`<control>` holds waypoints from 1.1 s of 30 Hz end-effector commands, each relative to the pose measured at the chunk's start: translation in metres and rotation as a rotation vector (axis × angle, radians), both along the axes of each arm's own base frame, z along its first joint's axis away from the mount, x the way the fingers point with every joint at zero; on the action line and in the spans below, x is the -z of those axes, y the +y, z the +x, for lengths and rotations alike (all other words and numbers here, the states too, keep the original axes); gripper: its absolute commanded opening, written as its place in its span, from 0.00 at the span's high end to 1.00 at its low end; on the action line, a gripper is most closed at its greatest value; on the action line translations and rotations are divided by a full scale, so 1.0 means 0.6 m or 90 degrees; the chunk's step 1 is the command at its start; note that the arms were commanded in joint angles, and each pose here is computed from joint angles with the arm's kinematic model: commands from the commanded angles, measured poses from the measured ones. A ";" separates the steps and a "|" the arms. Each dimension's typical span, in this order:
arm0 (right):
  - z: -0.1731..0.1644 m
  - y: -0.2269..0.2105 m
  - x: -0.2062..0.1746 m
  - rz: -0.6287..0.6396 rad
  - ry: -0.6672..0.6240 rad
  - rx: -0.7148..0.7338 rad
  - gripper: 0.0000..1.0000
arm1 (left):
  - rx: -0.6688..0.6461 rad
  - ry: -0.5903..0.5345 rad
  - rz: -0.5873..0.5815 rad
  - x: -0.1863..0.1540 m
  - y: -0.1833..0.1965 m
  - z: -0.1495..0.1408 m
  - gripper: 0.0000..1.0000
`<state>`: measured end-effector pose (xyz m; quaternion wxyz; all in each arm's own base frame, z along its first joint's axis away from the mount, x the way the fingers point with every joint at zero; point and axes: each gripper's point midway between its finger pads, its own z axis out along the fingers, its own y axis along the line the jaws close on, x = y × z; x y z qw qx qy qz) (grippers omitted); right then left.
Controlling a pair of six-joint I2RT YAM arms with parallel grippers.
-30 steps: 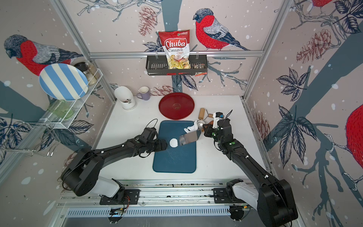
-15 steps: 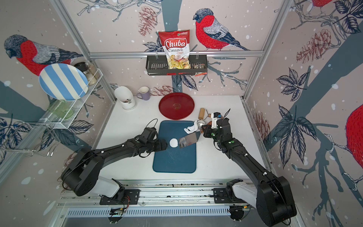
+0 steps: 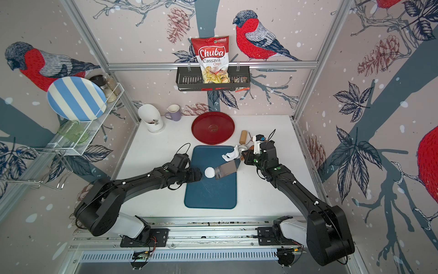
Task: Roll out the dumpling wrappers from the dough
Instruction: Scoop the dumpling wrapper from the work surface.
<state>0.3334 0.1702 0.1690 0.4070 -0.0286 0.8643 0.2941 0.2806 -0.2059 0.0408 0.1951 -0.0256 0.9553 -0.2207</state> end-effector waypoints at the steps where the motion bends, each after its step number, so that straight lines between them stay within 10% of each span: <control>1: 0.004 0.006 -0.006 -0.005 -0.019 -0.017 1.00 | -0.005 -0.017 -0.008 -0.011 -0.005 0.010 0.05; 33: -0.001 0.021 -0.052 0.024 -0.067 -0.055 1.00 | -0.012 -0.015 -0.006 -0.008 -0.003 0.009 0.05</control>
